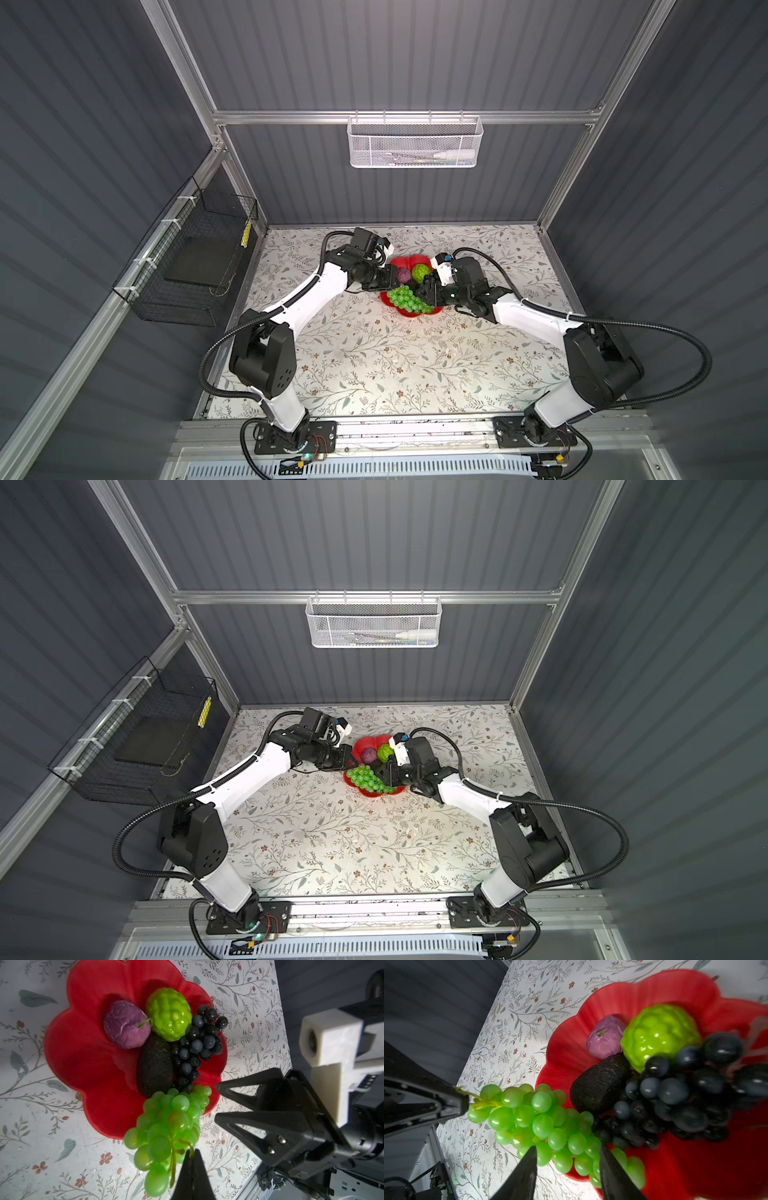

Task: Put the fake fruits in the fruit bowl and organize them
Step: 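Lower the green grapes into the bowl beside the brown fruit and release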

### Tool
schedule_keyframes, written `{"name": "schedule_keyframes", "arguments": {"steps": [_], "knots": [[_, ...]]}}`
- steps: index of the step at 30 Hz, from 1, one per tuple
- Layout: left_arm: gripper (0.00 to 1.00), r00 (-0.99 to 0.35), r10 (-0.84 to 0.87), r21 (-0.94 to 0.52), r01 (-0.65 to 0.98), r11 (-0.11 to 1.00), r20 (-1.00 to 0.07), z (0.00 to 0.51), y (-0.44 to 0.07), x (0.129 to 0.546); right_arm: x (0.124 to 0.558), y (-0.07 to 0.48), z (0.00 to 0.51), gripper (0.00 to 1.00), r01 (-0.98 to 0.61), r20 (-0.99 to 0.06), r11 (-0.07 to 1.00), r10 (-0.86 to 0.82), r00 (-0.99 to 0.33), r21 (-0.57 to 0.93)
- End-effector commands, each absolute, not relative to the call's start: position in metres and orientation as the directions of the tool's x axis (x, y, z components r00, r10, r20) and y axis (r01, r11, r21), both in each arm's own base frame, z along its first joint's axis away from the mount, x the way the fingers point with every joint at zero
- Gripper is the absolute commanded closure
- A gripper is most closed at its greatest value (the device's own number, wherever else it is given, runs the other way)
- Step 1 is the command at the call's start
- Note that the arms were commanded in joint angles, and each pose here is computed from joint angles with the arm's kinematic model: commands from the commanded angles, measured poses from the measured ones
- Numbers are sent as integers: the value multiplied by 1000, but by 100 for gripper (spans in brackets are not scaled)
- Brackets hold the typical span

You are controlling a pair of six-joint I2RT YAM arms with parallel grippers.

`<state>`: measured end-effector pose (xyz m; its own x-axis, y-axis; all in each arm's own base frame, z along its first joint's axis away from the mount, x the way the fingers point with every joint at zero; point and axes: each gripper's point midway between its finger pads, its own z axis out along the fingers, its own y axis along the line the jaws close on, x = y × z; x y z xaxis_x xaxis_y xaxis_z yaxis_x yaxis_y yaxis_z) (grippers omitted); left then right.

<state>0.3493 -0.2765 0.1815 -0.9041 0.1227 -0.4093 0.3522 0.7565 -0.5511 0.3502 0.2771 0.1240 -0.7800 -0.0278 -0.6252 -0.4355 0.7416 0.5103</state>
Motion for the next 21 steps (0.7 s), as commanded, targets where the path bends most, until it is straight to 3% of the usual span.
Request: {"name": "schedule_keyframes", "arguments": {"steps": [1, 21], "knots": [[100, -891, 116, -553, 369, 747, -438, 183, -273, 361, 352, 291, 120, 54, -459, -625, 722, -47, -779, 517], [100, -891, 85, -538, 343, 770, -447, 155, -277, 417, 352, 298, 84, 61, -450, -586, 718, -71, -807, 531]]}}
